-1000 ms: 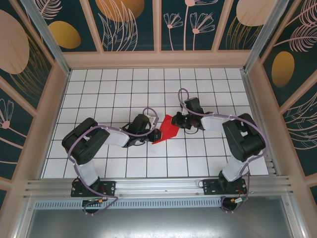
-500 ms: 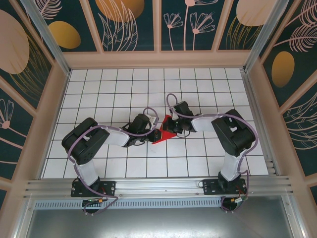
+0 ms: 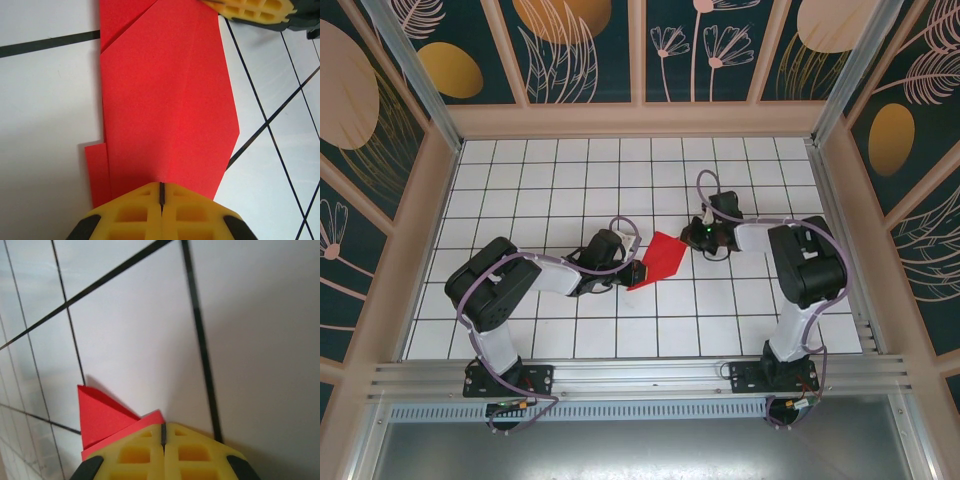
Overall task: Fold a paper plane with a square sheet of paper (pick it up from the middle)
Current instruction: Fourth fold the wing at the center of the table.
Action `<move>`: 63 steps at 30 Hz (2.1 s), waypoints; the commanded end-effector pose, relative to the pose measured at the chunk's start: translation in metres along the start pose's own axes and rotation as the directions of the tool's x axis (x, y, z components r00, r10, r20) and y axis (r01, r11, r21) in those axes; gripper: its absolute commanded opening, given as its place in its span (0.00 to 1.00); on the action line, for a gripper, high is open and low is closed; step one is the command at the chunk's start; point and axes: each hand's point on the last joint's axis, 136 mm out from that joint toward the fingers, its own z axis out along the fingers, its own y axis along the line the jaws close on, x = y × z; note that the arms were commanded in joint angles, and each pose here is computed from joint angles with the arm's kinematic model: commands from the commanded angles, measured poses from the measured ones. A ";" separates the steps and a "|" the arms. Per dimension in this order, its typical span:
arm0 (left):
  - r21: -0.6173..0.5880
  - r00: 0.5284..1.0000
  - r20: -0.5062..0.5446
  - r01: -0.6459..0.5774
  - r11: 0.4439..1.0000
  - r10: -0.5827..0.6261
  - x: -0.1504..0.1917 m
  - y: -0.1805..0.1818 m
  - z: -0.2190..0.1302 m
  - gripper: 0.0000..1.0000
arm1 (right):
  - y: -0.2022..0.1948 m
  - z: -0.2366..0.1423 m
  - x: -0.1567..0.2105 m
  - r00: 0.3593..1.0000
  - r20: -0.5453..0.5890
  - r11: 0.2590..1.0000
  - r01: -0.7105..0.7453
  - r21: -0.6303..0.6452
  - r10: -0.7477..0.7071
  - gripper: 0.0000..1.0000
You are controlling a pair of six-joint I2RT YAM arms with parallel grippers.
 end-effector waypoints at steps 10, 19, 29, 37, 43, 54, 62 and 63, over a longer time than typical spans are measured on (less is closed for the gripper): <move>-0.162 0.974 -0.209 0.057 0.985 -0.091 0.064 0.046 -0.001 0.00 | 0.069 -0.012 0.056 0.998 0.006 0.991 0.067 -0.118 -0.066 0.06; -0.150 0.975 -0.198 0.066 0.987 -0.095 0.060 0.042 0.000 0.00 | 0.060 0.021 0.104 0.989 -0.145 0.992 -0.016 -0.127 -0.002 0.06; -0.079 0.990 -0.122 0.066 0.995 -0.075 0.020 0.010 -0.009 0.00 | 0.001 0.031 0.117 0.983 -0.166 0.991 -0.059 0.122 0.079 0.05; -0.013 0.987 -0.041 0.152 0.988 -0.153 -0.004 -0.018 -0.031 0.05 | -0.014 0.034 0.124 0.979 -0.187 0.980 -0.044 0.196 0.082 0.06; -0.015 0.972 -0.093 0.216 0.976 -0.216 0.017 -0.013 -0.032 0.09 | -0.017 0.038 0.129 0.975 -0.204 0.977 -0.041 0.209 0.084 0.06; -0.120 0.965 -0.106 0.228 0.966 -0.241 0.031 0.011 -0.027 0.10 | -0.025 0.040 0.137 0.970 -0.224 0.971 -0.044 0.233 0.098 0.05; -0.150 0.962 -0.112 0.230 0.962 -0.247 0.038 0.020 -0.027 0.09 | -0.028 0.040 0.139 0.968 -0.231 0.968 -0.043 0.246 0.101 0.05; -0.149 0.961 -0.113 0.233 0.961 -0.251 0.039 0.020 -0.027 0.09 | -0.028 0.039 0.139 0.968 -0.231 0.968 -0.043 0.247 0.102 0.05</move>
